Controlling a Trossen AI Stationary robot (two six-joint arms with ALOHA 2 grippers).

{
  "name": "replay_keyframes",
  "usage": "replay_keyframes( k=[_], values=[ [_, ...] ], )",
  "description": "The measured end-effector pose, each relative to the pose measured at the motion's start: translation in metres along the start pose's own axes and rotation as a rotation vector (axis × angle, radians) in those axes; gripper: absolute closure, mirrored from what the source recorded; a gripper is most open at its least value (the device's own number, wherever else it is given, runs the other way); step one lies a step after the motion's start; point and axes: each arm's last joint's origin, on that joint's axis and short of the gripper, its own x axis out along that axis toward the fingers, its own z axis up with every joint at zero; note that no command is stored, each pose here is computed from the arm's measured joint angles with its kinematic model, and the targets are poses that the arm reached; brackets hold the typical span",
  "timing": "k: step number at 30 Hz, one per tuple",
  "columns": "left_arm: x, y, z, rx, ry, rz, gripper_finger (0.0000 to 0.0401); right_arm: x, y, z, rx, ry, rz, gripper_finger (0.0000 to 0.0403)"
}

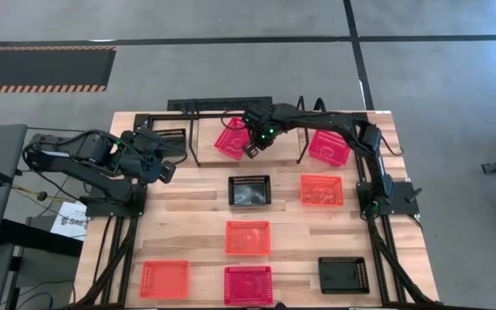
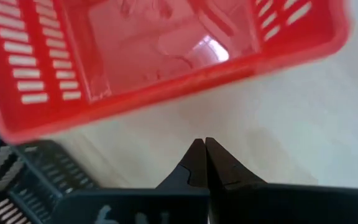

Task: Stack baskets on shelf by color
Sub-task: Put the middle red bin on the shelf

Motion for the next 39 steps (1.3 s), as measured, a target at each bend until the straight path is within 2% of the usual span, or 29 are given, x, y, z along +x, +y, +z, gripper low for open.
replay_keyframes(
  k=[9, 25, 32, 35, 39],
  values=[
    [0.0, 0.0, 0.0, 0.0, 0.0, 0.0, 0.0401, -0.002, -0.009, 0.018, 0.041, -0.132, 0.04, 0.0403],
    [0.0, 0.0, 0.0, 0.001, 0.001, -0.001, 0.0401, -0.007, -0.02, 0.035, 0.038, -0.266, 0.072, 0.0403],
    [0.0, 0.0, 0.0, 0.001, 0.01, -0.006, 0.0401, -0.024, -0.025, 0.05, 0.05, -0.323, 0.107, 0.0403],
    [0.0, 0.0, 0.0, 0.001, 0.01, -0.006, 0.0401, -0.036, -0.02, 0.054, 0.045, -0.328, 0.118, 0.0403],
    [0.0, 0.0, 0.0, 0.002, 0.008, -0.005, 0.0401, -0.051, -0.001, 0.056, 0.002, -0.332, 0.206, 0.0403]
  ],
)
